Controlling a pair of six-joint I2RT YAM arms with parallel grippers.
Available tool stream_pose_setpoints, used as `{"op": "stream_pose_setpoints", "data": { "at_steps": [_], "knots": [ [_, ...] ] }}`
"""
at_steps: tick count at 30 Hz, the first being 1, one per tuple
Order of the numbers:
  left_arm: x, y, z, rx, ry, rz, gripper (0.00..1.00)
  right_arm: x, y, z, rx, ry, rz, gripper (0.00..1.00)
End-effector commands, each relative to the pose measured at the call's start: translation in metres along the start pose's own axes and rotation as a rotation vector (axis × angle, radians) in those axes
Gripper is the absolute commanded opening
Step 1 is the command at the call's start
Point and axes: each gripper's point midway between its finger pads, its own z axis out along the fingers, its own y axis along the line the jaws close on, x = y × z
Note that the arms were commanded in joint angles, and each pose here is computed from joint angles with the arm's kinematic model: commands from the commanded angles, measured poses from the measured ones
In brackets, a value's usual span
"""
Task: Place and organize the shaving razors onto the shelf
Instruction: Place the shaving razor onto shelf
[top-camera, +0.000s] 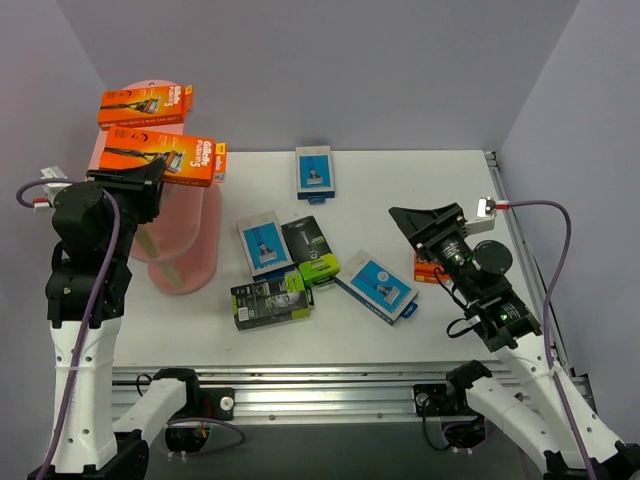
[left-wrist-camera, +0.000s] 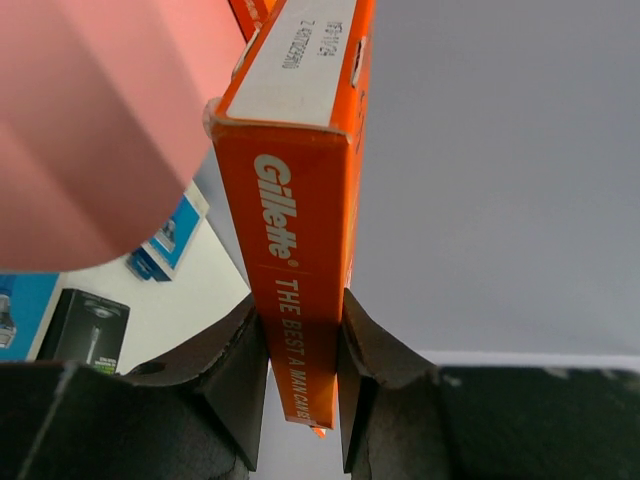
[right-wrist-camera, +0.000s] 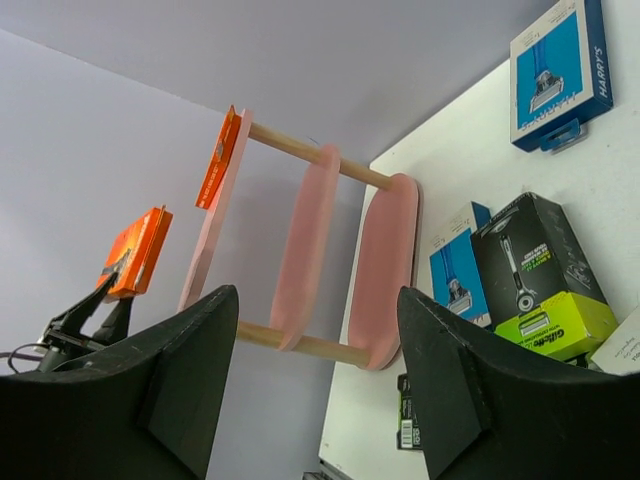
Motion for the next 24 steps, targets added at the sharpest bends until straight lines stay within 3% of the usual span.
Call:
{"op": "stream_pose_setpoints", "data": {
  "at_steps": [1,9,24],
  "knots": [
    [-0.022,-0.003,-0.014,-0.003,-0.049,-0.087,0.02,-0.007,0.004,0.003,-0.059,-0.002,-0.001,0.61],
    [-0.045,0.011,0.004,-0.031,-0.061,-0.117,0.02,-0.015,-0.02,0.01,-0.035,0.025,0.004,0.61],
    [-0.048,0.043,0.045,-0.126,-0.033,-0.104,0.02,-0.027,-0.049,0.02,-0.006,0.027,0.023,0.61]
  ]
}}
